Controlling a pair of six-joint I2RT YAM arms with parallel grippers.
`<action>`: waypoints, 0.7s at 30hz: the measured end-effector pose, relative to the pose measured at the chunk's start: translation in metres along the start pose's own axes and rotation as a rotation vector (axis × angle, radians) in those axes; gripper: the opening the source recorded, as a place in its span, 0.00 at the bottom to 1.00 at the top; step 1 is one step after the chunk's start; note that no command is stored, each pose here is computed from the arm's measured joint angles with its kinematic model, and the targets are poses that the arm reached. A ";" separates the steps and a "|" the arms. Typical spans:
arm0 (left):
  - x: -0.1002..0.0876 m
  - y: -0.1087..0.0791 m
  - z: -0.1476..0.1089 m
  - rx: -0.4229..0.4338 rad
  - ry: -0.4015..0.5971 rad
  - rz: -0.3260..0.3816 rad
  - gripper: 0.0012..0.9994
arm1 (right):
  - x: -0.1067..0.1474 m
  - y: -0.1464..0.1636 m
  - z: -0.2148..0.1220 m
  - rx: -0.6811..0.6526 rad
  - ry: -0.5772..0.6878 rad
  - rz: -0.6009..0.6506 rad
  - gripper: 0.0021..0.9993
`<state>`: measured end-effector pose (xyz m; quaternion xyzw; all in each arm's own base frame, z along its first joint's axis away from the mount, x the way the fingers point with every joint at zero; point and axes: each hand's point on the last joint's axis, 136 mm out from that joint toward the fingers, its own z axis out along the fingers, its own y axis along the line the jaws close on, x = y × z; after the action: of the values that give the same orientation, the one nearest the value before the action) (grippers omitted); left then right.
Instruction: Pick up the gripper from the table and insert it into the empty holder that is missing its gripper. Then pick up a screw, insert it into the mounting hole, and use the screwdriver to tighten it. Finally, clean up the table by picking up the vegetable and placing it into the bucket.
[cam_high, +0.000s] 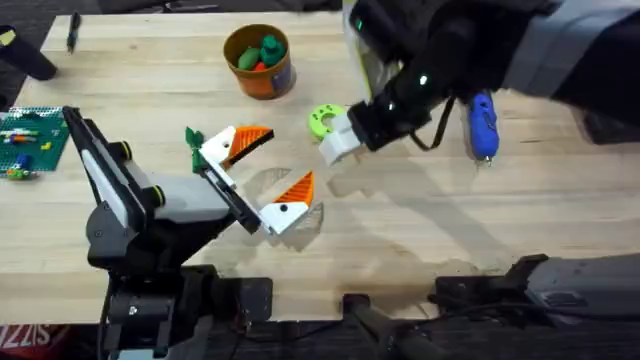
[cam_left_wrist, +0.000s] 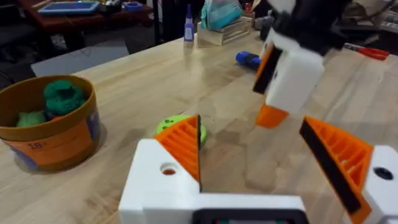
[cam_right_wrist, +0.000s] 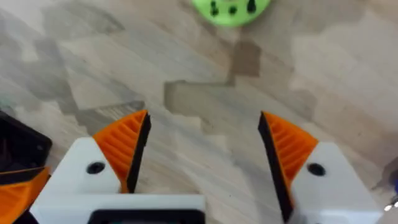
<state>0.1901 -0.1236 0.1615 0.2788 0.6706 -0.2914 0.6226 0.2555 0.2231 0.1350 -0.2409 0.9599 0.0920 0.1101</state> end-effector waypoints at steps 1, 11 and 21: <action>0.000 0.000 0.000 0.000 0.000 0.000 0.99 | 0.005 0.000 0.004 0.004 0.012 0.010 0.99; 0.000 0.000 0.000 0.002 0.000 0.000 0.99 | -0.010 -0.001 0.004 -0.046 -0.255 0.090 0.99; 0.000 0.000 0.000 0.002 0.000 0.000 0.99 | -0.031 -0.029 0.032 -0.029 -0.333 0.152 0.99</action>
<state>0.1898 -0.1239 0.1615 0.2795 0.6704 -0.2923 0.6221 0.3012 0.2194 0.1086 -0.1508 0.9423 0.1525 0.2570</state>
